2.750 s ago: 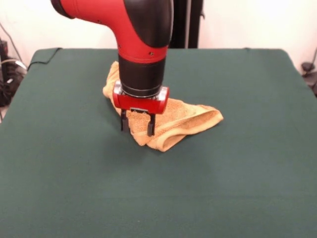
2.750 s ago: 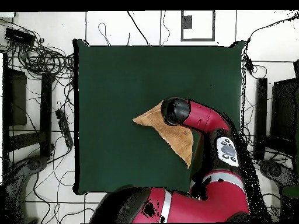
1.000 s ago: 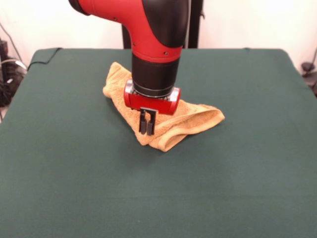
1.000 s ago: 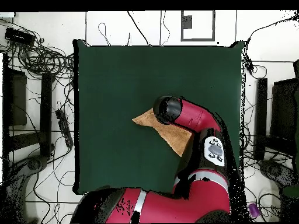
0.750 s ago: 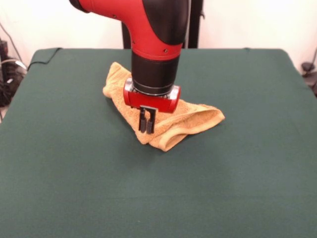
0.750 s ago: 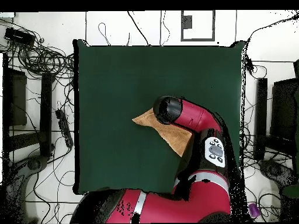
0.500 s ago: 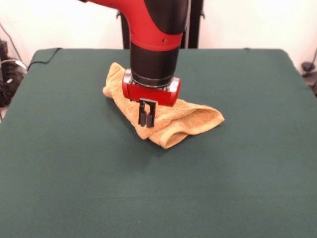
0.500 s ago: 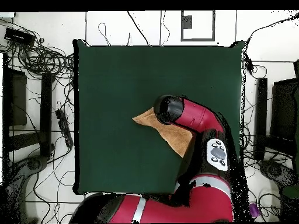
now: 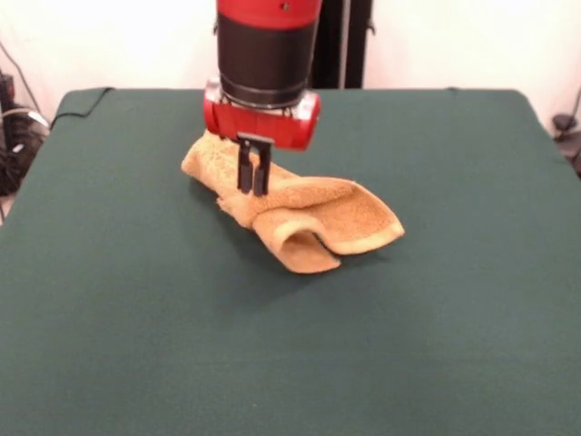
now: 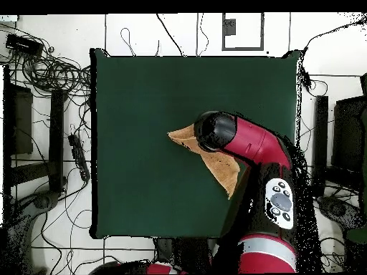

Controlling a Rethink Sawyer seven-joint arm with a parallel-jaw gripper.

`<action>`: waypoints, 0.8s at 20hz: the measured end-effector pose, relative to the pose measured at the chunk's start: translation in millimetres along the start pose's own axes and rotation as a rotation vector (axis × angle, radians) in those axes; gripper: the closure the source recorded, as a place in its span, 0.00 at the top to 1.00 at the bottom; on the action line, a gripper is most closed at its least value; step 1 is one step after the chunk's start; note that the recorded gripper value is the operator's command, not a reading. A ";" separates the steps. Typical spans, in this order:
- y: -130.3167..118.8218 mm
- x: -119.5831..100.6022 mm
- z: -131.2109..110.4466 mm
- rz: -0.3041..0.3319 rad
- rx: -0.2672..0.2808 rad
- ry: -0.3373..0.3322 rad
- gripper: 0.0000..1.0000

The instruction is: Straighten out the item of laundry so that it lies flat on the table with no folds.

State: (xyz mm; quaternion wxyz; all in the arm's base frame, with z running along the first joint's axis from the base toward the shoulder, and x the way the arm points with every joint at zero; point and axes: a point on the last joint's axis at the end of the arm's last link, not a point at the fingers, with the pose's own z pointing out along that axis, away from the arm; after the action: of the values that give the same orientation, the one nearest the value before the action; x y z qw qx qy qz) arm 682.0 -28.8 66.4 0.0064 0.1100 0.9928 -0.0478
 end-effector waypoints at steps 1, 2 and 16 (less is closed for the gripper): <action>-1.3 -1.0 -3.1 0.002 0.002 -0.003 0.00; -2.7 -2.1 -6.2 0.003 0.003 -0.007 0.00; 0.2 1.7 -40.3 -0.003 0.022 -0.042 0.00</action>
State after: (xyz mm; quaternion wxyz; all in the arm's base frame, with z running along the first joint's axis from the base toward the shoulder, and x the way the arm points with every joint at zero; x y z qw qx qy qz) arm 680.3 -24.3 106.5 0.0258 0.1076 0.9920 -0.0608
